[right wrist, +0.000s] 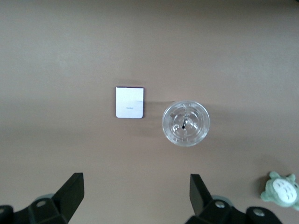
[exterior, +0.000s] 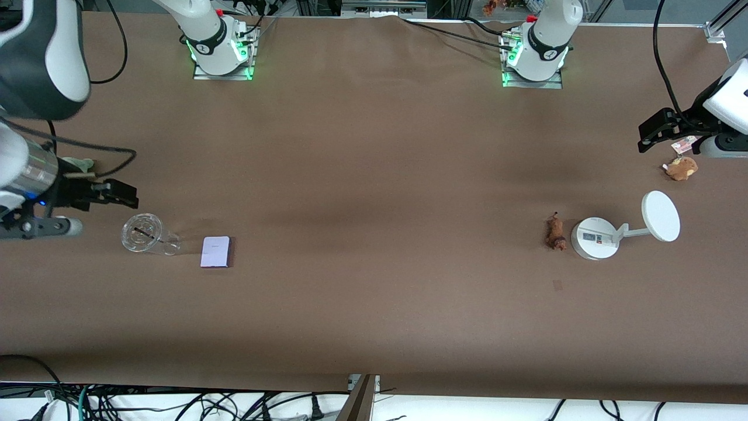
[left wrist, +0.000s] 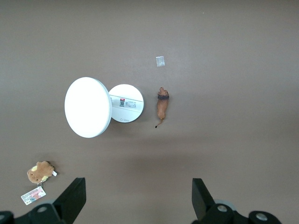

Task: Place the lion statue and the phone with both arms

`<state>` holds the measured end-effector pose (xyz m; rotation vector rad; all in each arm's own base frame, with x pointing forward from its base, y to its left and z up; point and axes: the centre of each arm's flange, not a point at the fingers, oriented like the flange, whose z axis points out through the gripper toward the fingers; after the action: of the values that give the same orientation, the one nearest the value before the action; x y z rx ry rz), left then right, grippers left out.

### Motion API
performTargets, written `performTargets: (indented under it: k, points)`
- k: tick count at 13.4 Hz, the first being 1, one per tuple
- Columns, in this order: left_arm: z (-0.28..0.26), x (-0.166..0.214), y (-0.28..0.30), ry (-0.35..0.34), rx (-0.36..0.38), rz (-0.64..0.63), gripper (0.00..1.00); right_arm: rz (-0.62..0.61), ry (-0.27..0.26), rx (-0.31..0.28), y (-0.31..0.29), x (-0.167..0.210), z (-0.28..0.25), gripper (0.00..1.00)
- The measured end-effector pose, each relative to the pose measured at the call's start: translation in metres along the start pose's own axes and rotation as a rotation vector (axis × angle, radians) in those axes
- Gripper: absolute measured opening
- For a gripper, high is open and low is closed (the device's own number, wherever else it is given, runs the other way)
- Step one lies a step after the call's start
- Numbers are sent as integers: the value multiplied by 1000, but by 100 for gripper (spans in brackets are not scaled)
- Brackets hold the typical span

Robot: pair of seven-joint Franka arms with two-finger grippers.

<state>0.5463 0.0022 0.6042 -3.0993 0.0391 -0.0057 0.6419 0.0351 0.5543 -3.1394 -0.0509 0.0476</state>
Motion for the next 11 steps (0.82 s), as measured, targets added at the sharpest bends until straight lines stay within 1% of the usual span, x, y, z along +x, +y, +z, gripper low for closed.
performTargets:
  k: [3,5,7,8,11]
  points:
    - [0,0,0,-3,0,0,100,1,4,21,-2,-29,-20,100]
    - [0,0,0,-4,0,1,100,43,19,32,26,-54,-51,100]
    - [0,-1,1,-5,0,1,100,75,-4,42,47,-80,-71,100]
    - [0,-1,1,-5,0,1,100,78,-15,43,50,-88,-73,100]
    - [0,-1,1,-5,0,1,100,68,-46,19,46,-87,-61,100]
